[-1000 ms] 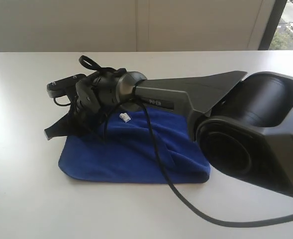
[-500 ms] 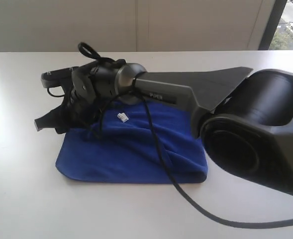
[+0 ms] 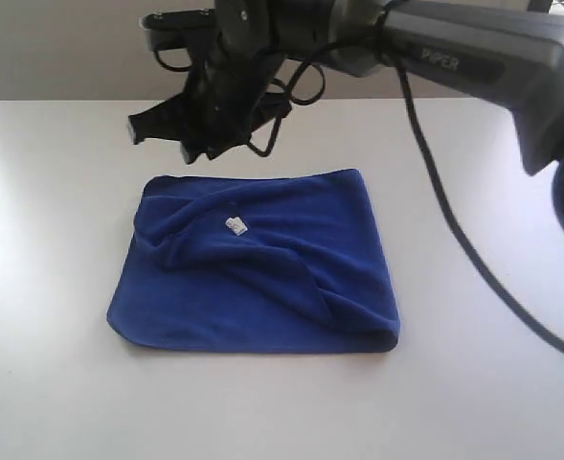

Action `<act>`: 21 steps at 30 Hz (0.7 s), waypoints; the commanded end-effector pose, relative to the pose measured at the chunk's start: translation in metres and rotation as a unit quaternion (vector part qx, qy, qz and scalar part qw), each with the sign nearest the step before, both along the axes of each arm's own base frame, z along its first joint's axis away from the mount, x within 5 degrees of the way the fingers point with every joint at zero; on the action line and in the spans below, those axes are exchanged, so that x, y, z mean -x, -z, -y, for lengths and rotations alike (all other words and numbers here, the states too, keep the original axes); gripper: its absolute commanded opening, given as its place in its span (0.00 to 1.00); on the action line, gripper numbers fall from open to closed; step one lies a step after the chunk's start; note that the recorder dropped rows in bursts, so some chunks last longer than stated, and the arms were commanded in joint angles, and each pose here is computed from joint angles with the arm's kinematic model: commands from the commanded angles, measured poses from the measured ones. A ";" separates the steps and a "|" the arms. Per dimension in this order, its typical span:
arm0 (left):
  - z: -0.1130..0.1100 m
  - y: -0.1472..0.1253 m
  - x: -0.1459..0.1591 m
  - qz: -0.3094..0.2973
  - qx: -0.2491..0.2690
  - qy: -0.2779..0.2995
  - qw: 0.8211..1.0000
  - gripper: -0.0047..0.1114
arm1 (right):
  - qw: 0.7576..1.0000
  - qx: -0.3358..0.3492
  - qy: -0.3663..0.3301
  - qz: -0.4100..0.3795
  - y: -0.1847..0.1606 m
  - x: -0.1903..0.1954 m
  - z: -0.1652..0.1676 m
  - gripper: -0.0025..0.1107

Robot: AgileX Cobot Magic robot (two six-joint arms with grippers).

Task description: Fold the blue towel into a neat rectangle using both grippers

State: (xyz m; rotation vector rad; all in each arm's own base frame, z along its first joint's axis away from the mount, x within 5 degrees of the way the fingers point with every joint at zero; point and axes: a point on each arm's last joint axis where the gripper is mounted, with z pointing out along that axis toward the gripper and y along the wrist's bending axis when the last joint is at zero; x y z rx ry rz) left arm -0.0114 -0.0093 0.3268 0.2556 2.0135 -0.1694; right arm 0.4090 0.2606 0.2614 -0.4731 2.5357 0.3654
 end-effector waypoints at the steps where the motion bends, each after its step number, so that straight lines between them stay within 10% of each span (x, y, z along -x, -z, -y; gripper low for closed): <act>1: 0.000 0.001 0.001 -0.002 0.003 -0.001 1.000 0.04 | 0.999 0.023 0.027 -0.019 0.009 -0.003 0.041 0.06; 21: 0.000 0.001 0.001 -0.002 0.003 -0.001 1.000 0.04 | 0.996 0.090 0.015 -0.019 0.079 -0.036 0.171 0.02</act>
